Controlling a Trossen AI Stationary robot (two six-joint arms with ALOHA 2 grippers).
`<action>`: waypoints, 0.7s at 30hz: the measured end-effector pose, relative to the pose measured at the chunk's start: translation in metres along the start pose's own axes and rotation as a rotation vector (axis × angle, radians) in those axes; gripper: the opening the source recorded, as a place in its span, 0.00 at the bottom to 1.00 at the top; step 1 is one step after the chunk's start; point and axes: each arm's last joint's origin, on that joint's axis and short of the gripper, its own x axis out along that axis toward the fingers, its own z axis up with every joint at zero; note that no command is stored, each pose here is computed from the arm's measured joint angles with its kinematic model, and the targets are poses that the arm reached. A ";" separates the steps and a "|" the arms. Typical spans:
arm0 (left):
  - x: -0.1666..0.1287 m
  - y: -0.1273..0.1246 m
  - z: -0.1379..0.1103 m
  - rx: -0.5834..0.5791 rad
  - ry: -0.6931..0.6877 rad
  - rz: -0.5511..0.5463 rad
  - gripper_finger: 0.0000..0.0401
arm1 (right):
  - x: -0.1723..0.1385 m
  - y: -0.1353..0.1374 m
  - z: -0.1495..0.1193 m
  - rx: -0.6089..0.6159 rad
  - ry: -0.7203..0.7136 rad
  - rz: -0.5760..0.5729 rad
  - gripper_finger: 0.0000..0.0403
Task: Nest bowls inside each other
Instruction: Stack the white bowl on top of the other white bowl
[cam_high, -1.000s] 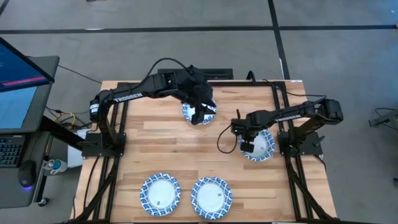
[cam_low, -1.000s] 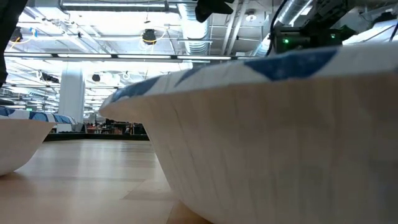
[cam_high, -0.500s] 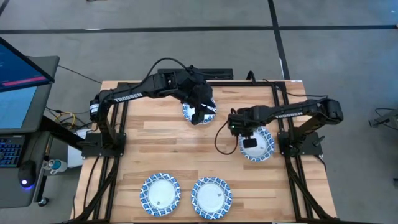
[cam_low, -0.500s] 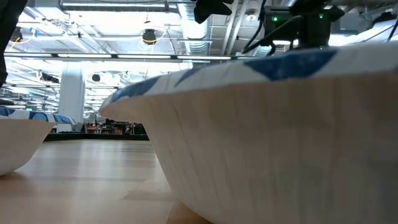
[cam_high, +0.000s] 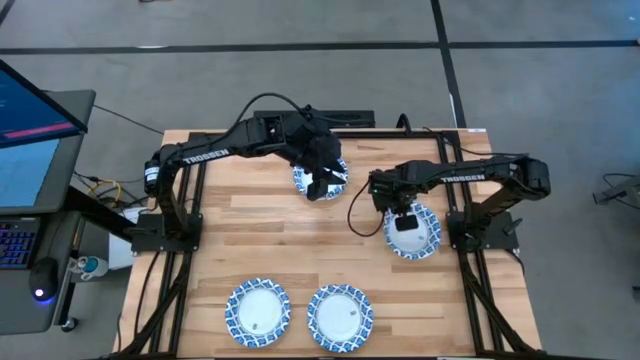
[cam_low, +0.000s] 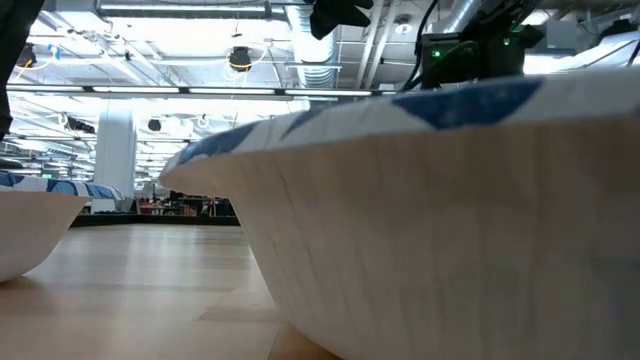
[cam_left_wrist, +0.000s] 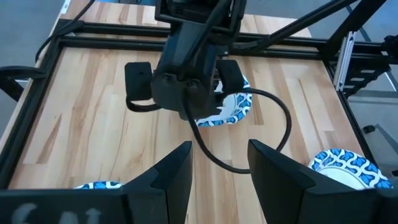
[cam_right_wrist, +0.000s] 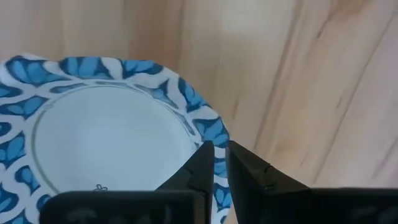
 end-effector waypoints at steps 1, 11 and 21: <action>0.000 0.000 0.000 0.000 0.000 0.000 0.36 | 0.000 0.001 0.001 -0.007 -0.005 0.003 0.16; 0.000 0.000 0.000 0.004 0.001 0.000 0.36 | 0.000 0.003 0.010 -0.043 -0.069 -0.044 0.16; 0.000 0.000 -0.002 -0.001 0.019 -0.002 0.36 | 0.000 -0.005 0.005 0.174 -0.084 0.042 0.22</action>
